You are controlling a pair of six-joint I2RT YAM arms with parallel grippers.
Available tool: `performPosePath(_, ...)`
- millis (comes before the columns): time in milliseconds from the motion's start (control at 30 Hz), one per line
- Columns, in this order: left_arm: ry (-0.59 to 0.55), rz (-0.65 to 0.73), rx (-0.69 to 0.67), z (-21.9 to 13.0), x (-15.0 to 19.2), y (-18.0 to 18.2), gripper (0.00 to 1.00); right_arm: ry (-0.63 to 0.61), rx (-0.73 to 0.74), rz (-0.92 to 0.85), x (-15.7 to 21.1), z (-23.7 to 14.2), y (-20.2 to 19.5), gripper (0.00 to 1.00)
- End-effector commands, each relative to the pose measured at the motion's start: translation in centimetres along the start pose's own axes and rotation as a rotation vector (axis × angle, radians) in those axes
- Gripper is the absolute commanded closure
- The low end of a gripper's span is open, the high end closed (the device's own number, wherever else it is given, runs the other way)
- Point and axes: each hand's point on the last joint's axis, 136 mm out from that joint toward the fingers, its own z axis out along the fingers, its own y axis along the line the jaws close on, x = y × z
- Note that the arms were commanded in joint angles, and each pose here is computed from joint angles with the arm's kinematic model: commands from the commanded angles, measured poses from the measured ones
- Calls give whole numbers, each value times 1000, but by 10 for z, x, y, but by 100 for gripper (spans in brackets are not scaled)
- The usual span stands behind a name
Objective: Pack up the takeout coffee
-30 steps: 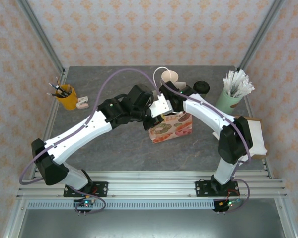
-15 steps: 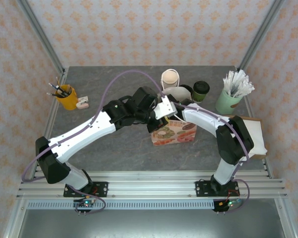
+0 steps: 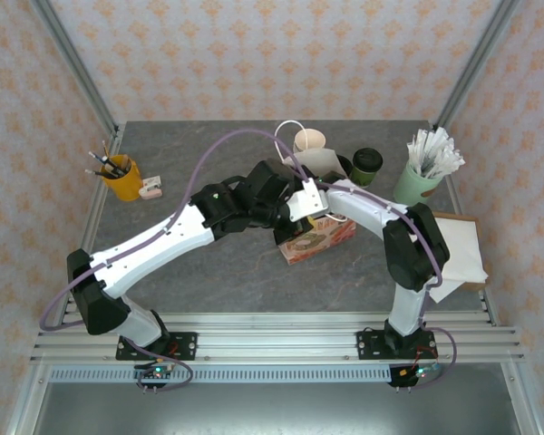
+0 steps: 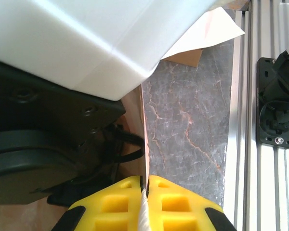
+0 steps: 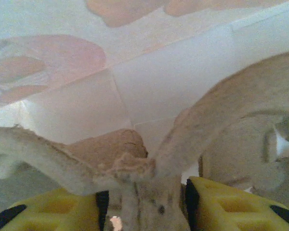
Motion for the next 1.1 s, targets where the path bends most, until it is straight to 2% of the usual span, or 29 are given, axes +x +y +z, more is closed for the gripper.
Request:
performPosePath(0, -56, 15, -1, -7, -23, 1, 100, -151, -45, 32, -26, -35, 11, 39)
performPosePath(67, -29, 0, -3, -6, -17, 2, 100, -204, -75, -1, -34, -52, 18, 36)
performPosePath(133, -8, -18, -19, -7, -15, 5, 89, -210, -95, -45, -34, -61, 22, 30)
performPosePath(167, 0, -30, -34, -10, -15, 7, 81, -210, -99, -58, -32, -63, 22, 29)
performPosePath(233, -8, -52, -50, -24, -18, 11, 57, -215, -110, -80, -26, -65, 21, 28)
performPosePath(267, -27, -72, -59, -35, -22, 14, 47, -212, -120, -92, -22, -63, 20, 27)
performPosePath(433, -223, -280, -66, -99, -39, 39, 23, -211, -188, -165, -9, -58, 26, 27)
performPosePath(500, -248, -353, -199, -114, -31, 65, 15, -223, -210, -204, -7, -60, 29, 27)
performPosePath(567, -238, -422, -384, -126, -17, 99, 14, -232, -223, -248, -5, -61, 30, 26)
performPosePath(667, -245, -554, -551, -136, -3, 132, 14, -251, -222, -280, -4, -62, 28, 25)
performPosePath(800, -288, -627, -423, -114, -3, 122, 15, -258, -246, -282, -4, -61, 32, 23)
performPosePath(900, -246, -728, -434, -93, 19, 127, 18, -274, -248, -299, -5, -59, 32, 18)
performPosePath(1067, -297, -778, -362, -66, 8, 134, 21, -274, -236, -338, -10, -60, 35, 17)
